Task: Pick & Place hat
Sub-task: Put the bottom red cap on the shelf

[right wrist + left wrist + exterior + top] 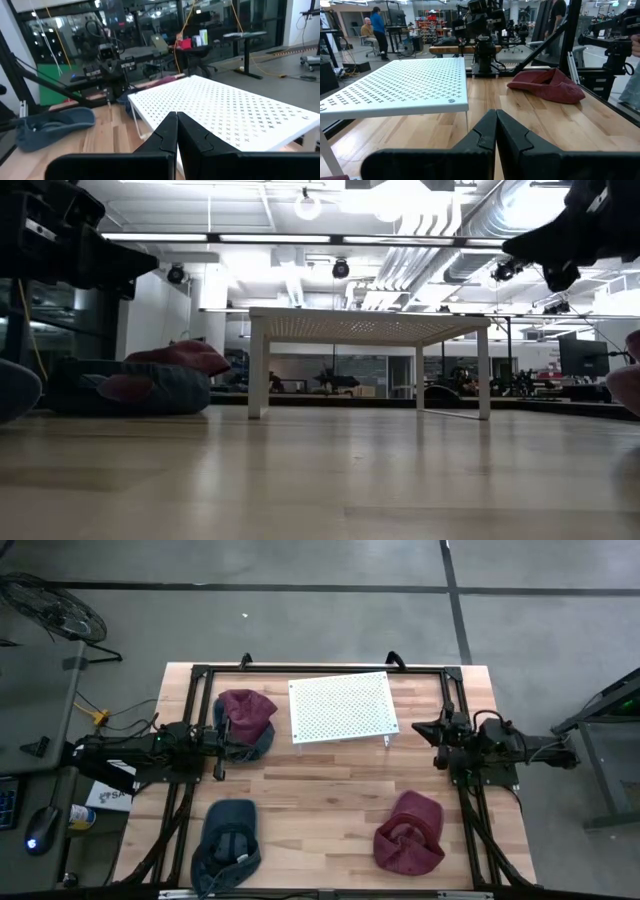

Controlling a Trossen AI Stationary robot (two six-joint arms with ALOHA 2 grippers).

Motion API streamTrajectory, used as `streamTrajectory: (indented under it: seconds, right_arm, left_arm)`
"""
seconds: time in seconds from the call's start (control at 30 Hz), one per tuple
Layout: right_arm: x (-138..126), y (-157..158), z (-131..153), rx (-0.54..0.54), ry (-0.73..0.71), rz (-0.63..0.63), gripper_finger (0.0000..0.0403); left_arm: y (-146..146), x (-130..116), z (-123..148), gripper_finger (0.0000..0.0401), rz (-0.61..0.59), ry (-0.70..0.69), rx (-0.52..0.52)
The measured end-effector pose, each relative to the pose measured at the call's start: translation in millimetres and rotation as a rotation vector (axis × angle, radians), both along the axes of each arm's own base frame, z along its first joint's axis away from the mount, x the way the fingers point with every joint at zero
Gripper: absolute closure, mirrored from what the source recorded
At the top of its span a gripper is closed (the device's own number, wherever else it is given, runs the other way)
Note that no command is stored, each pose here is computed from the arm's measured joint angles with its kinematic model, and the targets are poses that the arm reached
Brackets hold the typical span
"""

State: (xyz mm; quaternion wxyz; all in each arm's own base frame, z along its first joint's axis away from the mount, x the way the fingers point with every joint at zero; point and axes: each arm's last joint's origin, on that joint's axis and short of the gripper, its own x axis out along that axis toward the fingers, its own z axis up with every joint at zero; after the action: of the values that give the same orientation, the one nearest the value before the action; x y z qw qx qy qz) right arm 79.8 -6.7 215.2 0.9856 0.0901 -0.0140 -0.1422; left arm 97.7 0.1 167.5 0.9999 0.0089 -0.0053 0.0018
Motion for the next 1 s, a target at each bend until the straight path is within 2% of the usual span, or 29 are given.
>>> streamTrajectory:
  seconds: [0.2, 0.37, 0.57, 0.83, 1.0]
  right_arm:
    - [-4, 1, 19, -0.006, 0.081, 0.037, 0.0402]
    - [3, 3, 39, -0.007, 0.138, 0.091, 0.0402]
    - [19, 6, 54, -0.034, 0.326, 0.185, 0.0402]
    - [51, 11, 61, -0.035, 0.643, 0.356, 0.0402]
    - [70, 14, 62, -0.037, 0.772, 0.456, 0.0402]
  left_arm:
    - [0, 0, 0, 0.0394, 0.0, 0.0, 0.0]
    - [0, 0, 0, 0.0394, 0.0, 0.0, 0.0]
    - [0, 0, 0, 0.0394, 0.0, -0.001, 0.0]
    - [0, 0, 0, 0.0394, 0.0, 0.0, 0.0]
    - [0, 0, 0, 0.0394, 0.0, 0.0, 0.0]
